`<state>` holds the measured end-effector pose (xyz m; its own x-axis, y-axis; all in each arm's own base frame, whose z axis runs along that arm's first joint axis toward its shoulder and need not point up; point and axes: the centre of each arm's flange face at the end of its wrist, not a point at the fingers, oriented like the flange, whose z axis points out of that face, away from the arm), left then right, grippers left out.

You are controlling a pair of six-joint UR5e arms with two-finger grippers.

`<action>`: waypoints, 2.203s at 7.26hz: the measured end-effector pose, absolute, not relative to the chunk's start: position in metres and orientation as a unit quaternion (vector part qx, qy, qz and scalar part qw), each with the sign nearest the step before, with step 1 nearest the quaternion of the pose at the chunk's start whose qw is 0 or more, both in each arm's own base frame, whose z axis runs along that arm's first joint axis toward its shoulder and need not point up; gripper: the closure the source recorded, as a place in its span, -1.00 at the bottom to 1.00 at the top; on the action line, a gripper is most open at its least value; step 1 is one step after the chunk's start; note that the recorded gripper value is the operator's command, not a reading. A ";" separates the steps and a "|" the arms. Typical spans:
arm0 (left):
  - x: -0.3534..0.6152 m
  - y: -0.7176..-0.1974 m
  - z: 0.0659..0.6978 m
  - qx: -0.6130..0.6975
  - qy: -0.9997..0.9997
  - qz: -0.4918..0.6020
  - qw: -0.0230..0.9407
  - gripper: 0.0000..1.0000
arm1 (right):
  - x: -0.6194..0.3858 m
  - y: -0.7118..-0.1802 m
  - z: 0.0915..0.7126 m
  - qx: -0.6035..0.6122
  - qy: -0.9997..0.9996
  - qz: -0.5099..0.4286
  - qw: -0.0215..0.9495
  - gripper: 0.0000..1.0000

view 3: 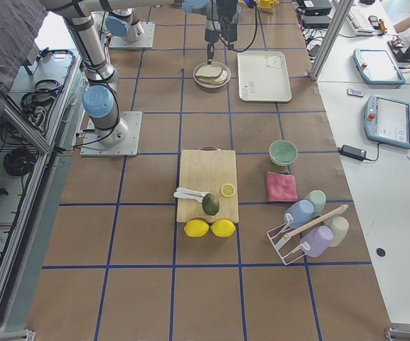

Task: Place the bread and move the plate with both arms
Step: 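Grip the plate rim with the left gripper and slide it onto the tray, then open the left gripper and lift it off the plate rim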

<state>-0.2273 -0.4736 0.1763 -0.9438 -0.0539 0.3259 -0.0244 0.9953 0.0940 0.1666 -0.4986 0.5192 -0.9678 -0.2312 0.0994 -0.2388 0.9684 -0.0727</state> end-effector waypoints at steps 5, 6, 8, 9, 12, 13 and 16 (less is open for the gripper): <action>-0.189 -0.531 0.216 0.092 -0.968 -0.009 0.233 1.00 | 0.170 -0.494 0.510 0.075 -0.996 0.036 0.010 -1.00; -0.186 -0.563 0.227 0.101 -0.966 -0.006 0.239 1.00 | 0.170 -0.493 0.511 0.073 -0.997 0.037 0.008 -1.00; -0.183 -0.634 0.233 0.108 -0.966 -0.003 0.235 1.00 | 0.167 -0.494 0.510 0.069 -0.997 0.036 0.007 -1.00; -0.181 -0.660 0.222 0.112 -0.968 -0.004 0.227 1.00 | 0.164 -0.495 0.510 0.066 -0.997 0.035 0.007 -1.00; -0.178 -0.692 0.178 0.132 -0.969 -0.023 0.207 1.00 | 0.162 -0.495 0.509 0.064 -0.997 0.034 0.007 -1.00; -0.178 -0.697 0.173 0.141 -0.968 -0.024 0.206 -0.98 | 0.162 -0.495 0.509 0.063 -0.997 0.033 0.008 -1.00; -0.178 -0.696 0.206 0.145 -0.967 -0.019 0.207 -1.00 | 0.155 -0.497 0.509 0.056 -0.998 0.034 0.009 -1.00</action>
